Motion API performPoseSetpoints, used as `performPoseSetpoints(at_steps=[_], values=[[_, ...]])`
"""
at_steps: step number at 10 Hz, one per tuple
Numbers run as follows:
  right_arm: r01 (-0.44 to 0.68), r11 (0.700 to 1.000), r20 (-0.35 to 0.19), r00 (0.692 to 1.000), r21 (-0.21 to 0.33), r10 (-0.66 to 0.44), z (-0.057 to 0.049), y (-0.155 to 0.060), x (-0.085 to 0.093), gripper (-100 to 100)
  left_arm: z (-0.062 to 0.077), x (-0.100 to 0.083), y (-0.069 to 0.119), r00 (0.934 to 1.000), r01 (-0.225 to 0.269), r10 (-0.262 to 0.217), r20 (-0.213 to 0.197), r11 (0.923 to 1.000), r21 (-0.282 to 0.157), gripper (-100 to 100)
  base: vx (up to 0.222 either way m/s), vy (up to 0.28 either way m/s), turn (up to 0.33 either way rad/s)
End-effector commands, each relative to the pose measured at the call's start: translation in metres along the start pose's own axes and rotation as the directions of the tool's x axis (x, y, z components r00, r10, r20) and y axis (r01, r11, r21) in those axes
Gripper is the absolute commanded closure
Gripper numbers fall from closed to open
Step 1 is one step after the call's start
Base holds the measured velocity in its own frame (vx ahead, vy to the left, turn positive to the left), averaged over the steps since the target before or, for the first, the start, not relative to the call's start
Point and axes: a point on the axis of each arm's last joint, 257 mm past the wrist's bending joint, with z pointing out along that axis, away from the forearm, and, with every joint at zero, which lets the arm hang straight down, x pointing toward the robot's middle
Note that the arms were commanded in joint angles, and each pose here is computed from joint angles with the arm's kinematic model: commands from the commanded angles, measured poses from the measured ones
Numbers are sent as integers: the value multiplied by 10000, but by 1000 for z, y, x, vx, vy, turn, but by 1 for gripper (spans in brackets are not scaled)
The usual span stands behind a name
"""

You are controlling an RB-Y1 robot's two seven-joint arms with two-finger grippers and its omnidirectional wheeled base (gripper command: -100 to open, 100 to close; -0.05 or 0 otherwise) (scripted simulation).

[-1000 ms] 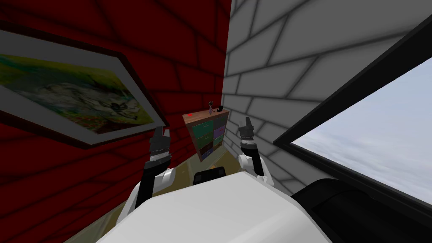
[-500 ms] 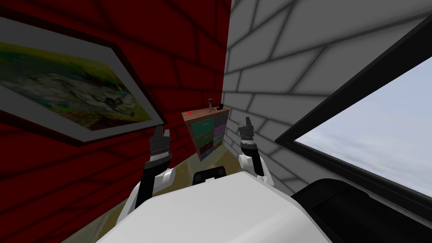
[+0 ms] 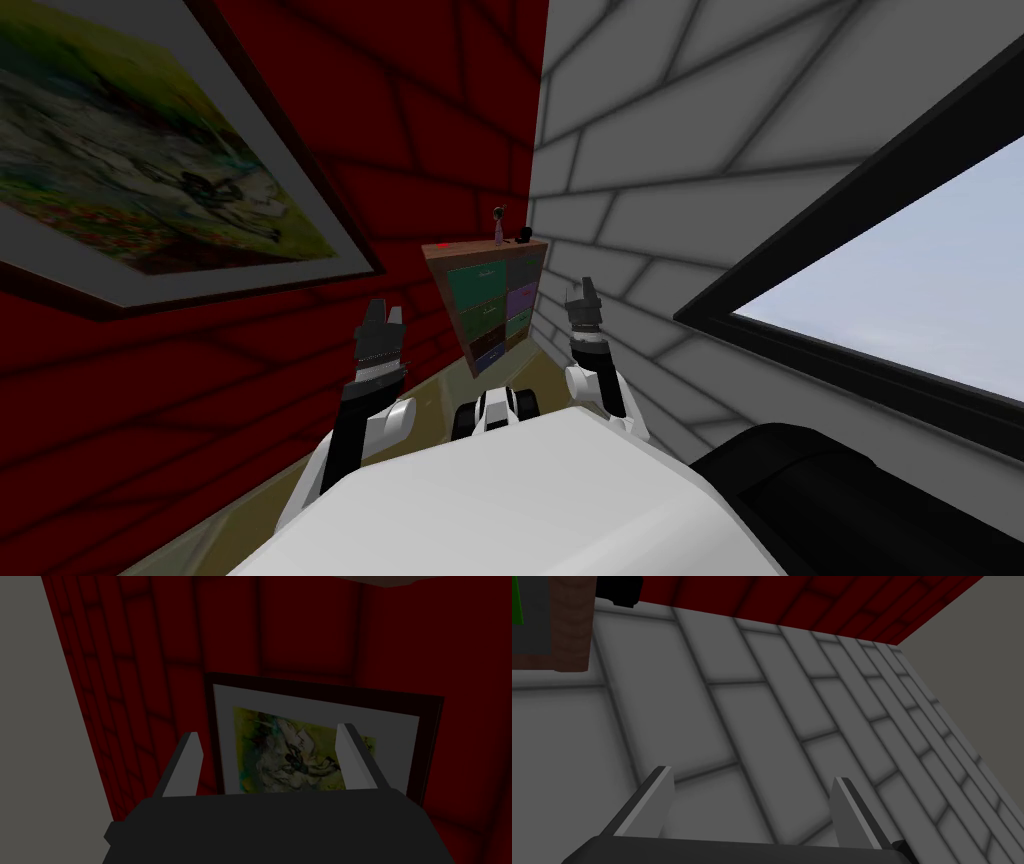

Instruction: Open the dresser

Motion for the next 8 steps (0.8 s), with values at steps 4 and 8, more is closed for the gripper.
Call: performPoseSetpoints(at_steps=[4,8], values=[[-1,10000,1,10000,8,1,0,0,0,0,-7,11,24,9891,-629,599,-1343,9979,-181,-100,26,-50,18],[-1,10000,1,10000,8,1,0,0,0,0,-16,10,55,9819,-824,698,-1758,9944,-656,-100,50,-89,30]])
